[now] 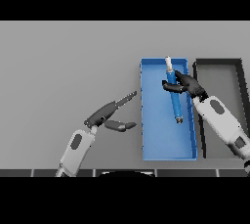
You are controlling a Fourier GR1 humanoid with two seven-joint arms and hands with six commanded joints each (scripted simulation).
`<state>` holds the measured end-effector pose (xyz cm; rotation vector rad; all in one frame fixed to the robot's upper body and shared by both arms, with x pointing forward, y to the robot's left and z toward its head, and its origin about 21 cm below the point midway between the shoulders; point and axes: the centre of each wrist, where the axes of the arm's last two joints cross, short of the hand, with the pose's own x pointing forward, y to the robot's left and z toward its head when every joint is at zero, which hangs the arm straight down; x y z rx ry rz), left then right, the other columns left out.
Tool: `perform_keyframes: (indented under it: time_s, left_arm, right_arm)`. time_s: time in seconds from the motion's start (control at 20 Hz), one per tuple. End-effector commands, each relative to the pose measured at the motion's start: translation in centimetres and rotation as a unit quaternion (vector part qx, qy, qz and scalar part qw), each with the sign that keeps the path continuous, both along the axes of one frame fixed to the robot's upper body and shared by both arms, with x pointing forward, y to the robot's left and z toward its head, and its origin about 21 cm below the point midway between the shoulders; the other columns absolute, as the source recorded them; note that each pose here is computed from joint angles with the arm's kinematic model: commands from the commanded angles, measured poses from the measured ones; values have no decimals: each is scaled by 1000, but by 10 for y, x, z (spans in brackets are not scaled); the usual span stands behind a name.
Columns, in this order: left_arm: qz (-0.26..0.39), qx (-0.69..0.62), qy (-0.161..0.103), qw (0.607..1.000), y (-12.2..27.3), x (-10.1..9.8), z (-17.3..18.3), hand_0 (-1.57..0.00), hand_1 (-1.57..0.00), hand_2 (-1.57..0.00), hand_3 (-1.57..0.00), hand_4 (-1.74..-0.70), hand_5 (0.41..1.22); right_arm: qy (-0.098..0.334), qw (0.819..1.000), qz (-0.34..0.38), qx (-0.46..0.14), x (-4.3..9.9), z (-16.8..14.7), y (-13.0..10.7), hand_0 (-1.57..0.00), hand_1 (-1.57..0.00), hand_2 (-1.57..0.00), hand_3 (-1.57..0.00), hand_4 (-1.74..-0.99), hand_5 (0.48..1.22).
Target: Pick up the blue pipe and place it into the blue bin.
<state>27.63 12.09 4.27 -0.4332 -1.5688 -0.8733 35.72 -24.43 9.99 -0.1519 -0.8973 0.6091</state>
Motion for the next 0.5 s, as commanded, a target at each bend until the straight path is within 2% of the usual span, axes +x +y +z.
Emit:
perform_keyframes:
  time_s: [0.0,0.25,0.35,0.45]
  left_arm:
    - [2,3,4,1000,2,0,-3,1,1,1,1,-930,496]
    - [1,4,0,1000,2,-1,-4,1,1,1,1,-930,495]
    - [1,3,1,1000,2,-1,-6,1,1,1,1,-930,496]
    - [-3,3,6,1000,-2,-10,-15,1,1,1,1,-930,495]
  right_arm:
    - [2,1000,1,-1,-2,-2,0,-59,-55,-53,-15,-1144,759]
    - [1,1000,25,-10,-6,1,-1,-19,-17,-17,-4,-1084,714]
    - [3,999,37,-13,-7,1,-2,-19,-17,-17,-4,-1084,712]
    - [0,999,42,-8,-8,1,0,-19,-17,-17,-4,-1084,714]
